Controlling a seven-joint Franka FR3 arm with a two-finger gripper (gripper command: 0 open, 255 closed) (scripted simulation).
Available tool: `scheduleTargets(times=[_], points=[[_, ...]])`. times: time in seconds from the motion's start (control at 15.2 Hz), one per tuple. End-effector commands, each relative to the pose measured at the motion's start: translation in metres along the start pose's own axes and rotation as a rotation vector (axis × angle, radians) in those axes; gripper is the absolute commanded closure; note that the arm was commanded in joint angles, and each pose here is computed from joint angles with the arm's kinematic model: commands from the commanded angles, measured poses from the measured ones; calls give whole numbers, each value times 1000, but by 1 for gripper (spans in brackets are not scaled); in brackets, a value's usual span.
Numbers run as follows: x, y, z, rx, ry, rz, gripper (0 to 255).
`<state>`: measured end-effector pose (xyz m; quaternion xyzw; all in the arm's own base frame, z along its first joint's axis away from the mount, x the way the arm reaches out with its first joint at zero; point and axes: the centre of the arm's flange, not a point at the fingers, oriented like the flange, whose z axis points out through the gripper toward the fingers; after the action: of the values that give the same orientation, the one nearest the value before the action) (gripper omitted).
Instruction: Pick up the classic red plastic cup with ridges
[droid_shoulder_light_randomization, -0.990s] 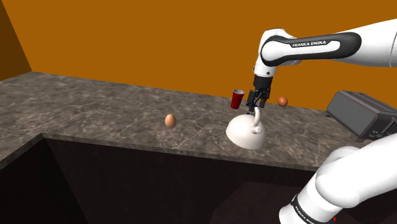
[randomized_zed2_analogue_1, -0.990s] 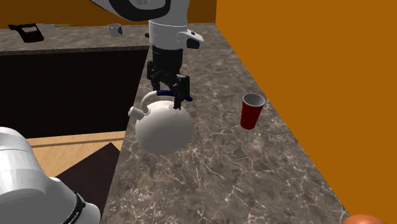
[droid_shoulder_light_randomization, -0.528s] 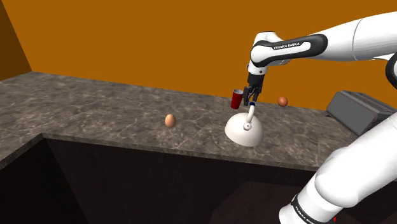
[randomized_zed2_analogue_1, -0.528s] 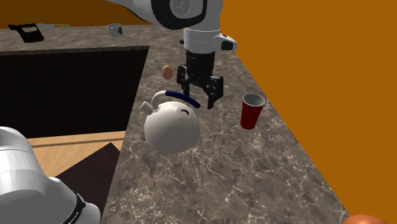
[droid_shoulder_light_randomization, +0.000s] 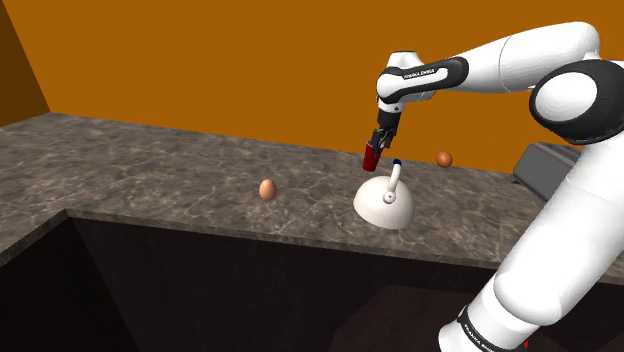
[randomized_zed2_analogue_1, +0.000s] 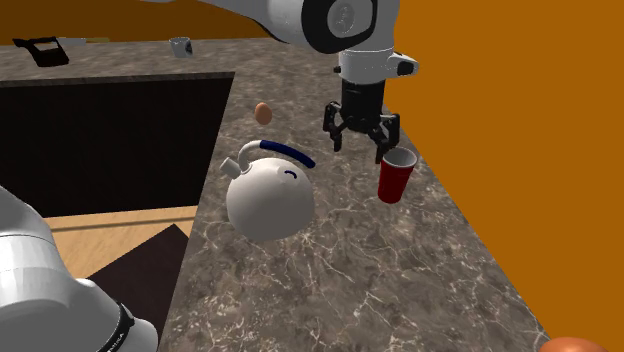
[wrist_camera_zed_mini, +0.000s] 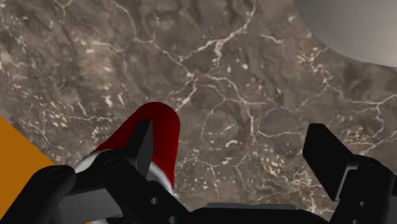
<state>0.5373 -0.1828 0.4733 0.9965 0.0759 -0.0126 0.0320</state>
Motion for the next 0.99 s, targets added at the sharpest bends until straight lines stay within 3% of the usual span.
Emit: scheduleTargets(times=[0.0,0.2,0.86,0.92], points=[[19,16,1,-16,17,-22,0],[46,37,2,-37,42,-52,0],[47,34,42,-37,42,-52,0],[48,35,42,-37,42,-52,255]])
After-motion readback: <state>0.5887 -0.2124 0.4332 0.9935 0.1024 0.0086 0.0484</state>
